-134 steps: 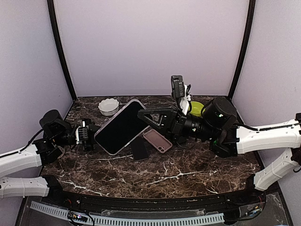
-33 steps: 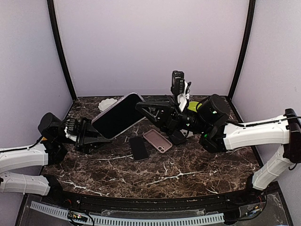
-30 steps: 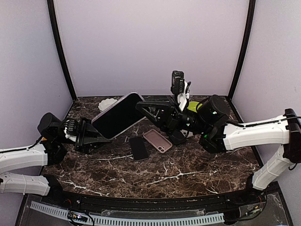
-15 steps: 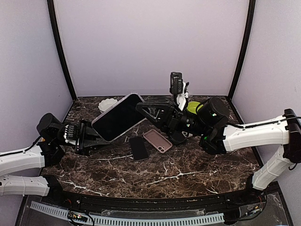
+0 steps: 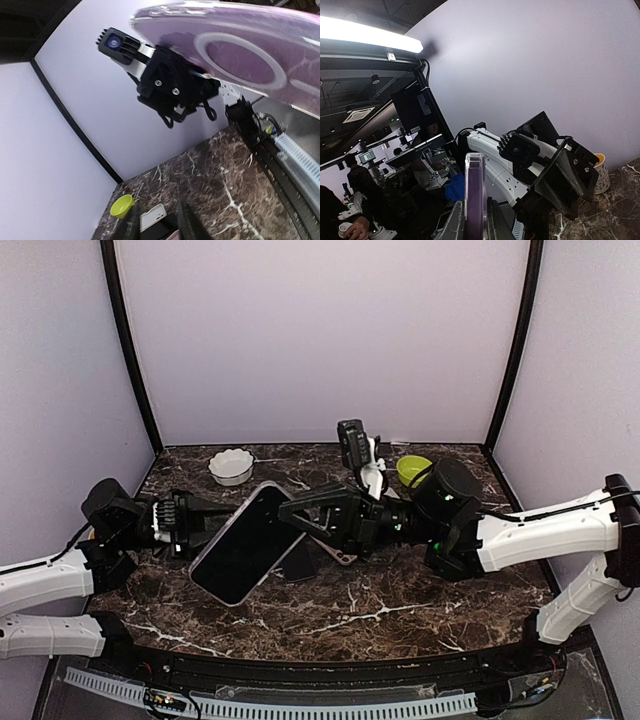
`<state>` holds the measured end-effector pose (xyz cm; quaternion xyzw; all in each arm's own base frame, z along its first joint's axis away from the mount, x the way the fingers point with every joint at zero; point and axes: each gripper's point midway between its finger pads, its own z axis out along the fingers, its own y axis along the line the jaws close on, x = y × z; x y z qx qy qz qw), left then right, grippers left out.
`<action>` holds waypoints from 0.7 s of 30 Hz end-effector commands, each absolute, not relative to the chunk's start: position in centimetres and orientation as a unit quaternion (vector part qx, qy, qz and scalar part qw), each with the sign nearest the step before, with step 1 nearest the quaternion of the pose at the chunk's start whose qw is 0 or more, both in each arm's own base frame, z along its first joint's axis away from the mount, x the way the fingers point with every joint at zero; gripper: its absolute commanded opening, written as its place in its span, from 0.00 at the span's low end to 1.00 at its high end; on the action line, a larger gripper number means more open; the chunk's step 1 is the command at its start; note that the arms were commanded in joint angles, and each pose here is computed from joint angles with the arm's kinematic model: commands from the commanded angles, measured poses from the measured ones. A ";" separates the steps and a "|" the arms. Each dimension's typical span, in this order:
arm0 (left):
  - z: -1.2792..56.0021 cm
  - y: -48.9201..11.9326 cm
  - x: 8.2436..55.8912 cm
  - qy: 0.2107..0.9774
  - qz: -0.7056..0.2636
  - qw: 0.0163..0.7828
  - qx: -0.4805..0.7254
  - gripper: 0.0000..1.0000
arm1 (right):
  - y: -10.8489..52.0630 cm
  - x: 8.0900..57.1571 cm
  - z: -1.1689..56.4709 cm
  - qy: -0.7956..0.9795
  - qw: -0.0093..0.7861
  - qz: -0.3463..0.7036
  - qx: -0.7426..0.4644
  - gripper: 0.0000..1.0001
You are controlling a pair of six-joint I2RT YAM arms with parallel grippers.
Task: Take the phone out of the phone case
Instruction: Remove the bottom left corner of the phone case.
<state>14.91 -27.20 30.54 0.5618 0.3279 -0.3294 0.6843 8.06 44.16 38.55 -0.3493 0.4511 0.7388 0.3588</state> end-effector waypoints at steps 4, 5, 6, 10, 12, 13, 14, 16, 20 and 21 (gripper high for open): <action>28.9 -26.8 12.9 0.314 -0.332 0.650 0.607 0.52 | 40.4 8.3 44.0 0.387 0.479 0.679 -0.400 0.00; 28.9 -26.8 12.5 0.310 -0.341 0.644 0.611 0.53 | 39.9 8.4 44.0 0.384 0.488 0.669 -0.409 0.00; 28.8 -26.8 11.8 0.304 -0.358 0.630 0.619 0.54 | 39.5 8.7 44.1 0.383 0.497 0.658 -0.416 0.00; 29.0 -26.8 10.2 0.288 -0.409 0.595 0.630 0.54 | 39.0 9.1 43.7 0.380 0.522 0.620 -0.446 0.00; 29.5 -26.8 9.8 0.283 -0.430 0.588 0.624 0.54 | 39.1 9.2 43.8 0.375 0.527 0.618 -0.447 0.00; 29.7 -26.8 9.7 0.280 -0.436 0.587 0.621 0.53 | 39.1 9.2 43.9 0.371 0.528 0.621 -0.445 0.00; 30.2 -26.8 9.8 0.281 -0.447 0.588 0.613 0.53 | 39.0 9.1 44.4 0.358 0.535 0.627 -0.439 0.00; 31.1 -27.0 10.2 0.285 -0.462 0.597 0.591 0.53 | 38.8 9.2 45.0 0.344 0.547 0.633 -0.426 0.00; 32.5 -27.1 11.2 0.296 -0.485 0.612 0.550 0.50 | 38.8 9.7 46.0 0.320 0.573 0.638 -0.402 0.00; 33.0 -27.1 11.2 0.289 -0.487 0.619 0.544 0.49 | 38.9 9.9 46.1 0.318 0.578 0.638 -0.397 0.00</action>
